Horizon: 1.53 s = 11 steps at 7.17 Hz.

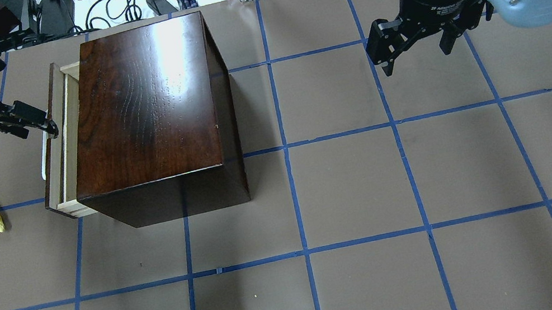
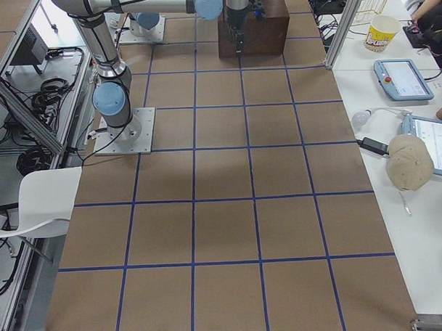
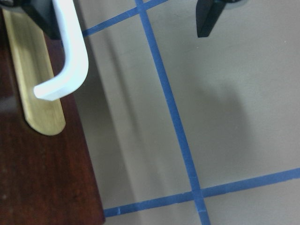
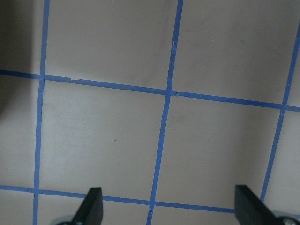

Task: Open drawer and put corn inside
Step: 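Pull the drawer handle outward with the left gripper, opening the drawer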

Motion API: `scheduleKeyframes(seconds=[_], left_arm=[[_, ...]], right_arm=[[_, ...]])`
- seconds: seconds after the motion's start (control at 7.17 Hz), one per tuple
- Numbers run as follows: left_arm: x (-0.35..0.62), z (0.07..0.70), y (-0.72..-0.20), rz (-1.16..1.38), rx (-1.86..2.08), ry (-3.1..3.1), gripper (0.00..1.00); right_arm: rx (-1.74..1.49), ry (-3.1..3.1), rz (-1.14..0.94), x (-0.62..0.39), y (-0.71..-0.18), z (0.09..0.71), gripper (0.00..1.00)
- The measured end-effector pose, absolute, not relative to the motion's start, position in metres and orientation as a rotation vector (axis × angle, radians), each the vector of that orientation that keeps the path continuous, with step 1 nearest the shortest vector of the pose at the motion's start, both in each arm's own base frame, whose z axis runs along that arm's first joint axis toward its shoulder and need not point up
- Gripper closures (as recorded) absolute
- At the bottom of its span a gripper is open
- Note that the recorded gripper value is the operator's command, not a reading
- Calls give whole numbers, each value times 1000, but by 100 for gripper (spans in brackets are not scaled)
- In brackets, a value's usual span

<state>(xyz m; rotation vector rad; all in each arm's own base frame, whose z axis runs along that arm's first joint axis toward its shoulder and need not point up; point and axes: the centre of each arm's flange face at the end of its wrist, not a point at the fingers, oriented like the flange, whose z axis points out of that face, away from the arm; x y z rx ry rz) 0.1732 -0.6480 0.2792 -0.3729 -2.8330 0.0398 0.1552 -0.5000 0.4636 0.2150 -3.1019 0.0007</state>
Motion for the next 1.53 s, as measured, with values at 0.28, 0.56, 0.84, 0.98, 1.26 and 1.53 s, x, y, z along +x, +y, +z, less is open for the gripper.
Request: scheduleKeyframes(seconds=[0.28, 0.56, 0.84, 0.98, 1.26, 1.53], left_arm=[[183, 281, -648, 47, -375, -2835, 0], [188, 288, -652, 55, -377, -2844, 0], [190, 288, -654, 53, -411, -2851, 0], [192, 288, -655, 52, -437, -2858, 0], [197, 289, -660, 50, -471, -2872, 0], [202, 290, -663, 55, -505, -2871, 0]], right_arm=[[216, -3102, 0, 156, -500, 463, 0], [217, -3102, -1, 156, -500, 463, 0], [217, -3102, 0, 156, -500, 463, 0], [217, -3102, 0, 156, -500, 463, 0], [215, -3102, -1, 155, -500, 463, 0], [215, -3102, 0, 155, -500, 464, 0]])
